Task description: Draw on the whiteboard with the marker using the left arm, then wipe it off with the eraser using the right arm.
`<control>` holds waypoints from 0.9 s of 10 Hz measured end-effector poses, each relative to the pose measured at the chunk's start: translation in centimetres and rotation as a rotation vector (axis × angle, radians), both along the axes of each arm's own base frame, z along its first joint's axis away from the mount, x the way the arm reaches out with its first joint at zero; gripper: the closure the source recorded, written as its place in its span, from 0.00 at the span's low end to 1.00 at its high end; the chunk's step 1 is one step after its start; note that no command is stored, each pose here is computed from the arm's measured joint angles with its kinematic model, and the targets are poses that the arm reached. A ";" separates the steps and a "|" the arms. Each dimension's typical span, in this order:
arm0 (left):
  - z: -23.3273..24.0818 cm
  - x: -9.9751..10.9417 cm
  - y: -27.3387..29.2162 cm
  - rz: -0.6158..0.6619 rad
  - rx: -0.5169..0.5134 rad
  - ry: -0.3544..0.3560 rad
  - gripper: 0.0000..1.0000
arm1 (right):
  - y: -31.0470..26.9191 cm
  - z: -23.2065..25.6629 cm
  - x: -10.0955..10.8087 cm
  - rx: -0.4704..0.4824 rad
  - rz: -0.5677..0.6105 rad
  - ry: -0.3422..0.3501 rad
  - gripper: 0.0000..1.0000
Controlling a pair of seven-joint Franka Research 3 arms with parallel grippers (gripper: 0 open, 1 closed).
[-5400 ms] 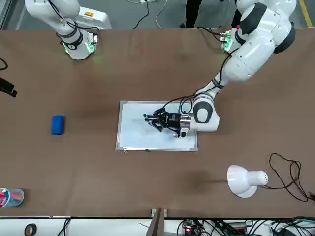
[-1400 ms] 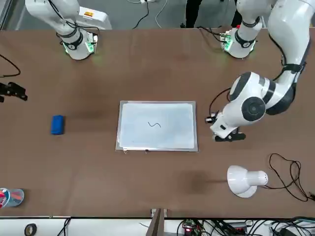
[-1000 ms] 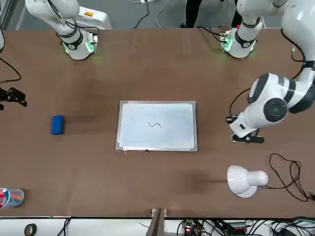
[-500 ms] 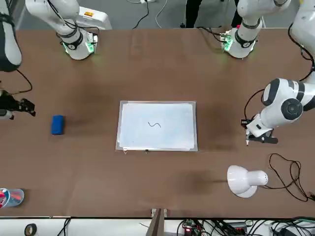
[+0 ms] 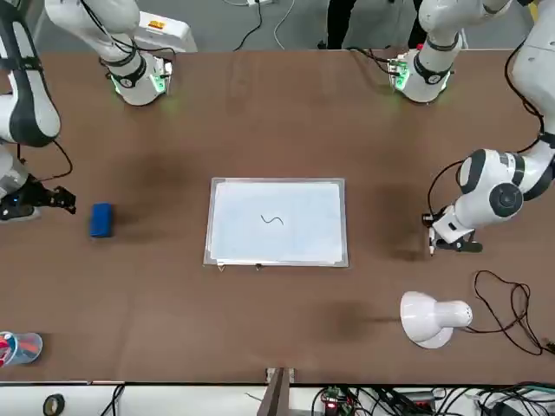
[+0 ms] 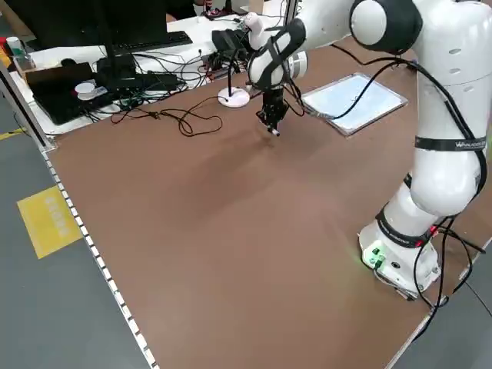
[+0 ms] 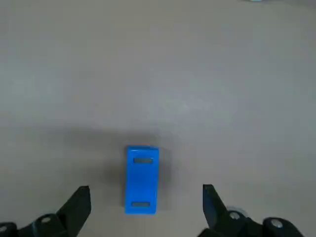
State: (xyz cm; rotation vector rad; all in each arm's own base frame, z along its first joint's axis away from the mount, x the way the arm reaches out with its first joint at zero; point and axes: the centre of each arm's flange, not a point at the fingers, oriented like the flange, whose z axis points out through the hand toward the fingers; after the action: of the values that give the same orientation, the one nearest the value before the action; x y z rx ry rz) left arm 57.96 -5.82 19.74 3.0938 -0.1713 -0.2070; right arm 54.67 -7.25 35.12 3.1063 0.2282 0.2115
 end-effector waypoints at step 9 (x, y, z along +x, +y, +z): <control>-1.4 -0.3 -0.9 0.043 0.008 0.016 0.64 | -0.7 -9.9 -0.6 -0.018 -0.003 -0.024 0.00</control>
State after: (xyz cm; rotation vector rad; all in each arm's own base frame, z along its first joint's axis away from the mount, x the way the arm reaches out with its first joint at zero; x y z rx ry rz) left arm 57.63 -6.70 18.30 3.0996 -0.1031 -0.2312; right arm 54.07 -8.00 25.19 3.0842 0.2238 0.2454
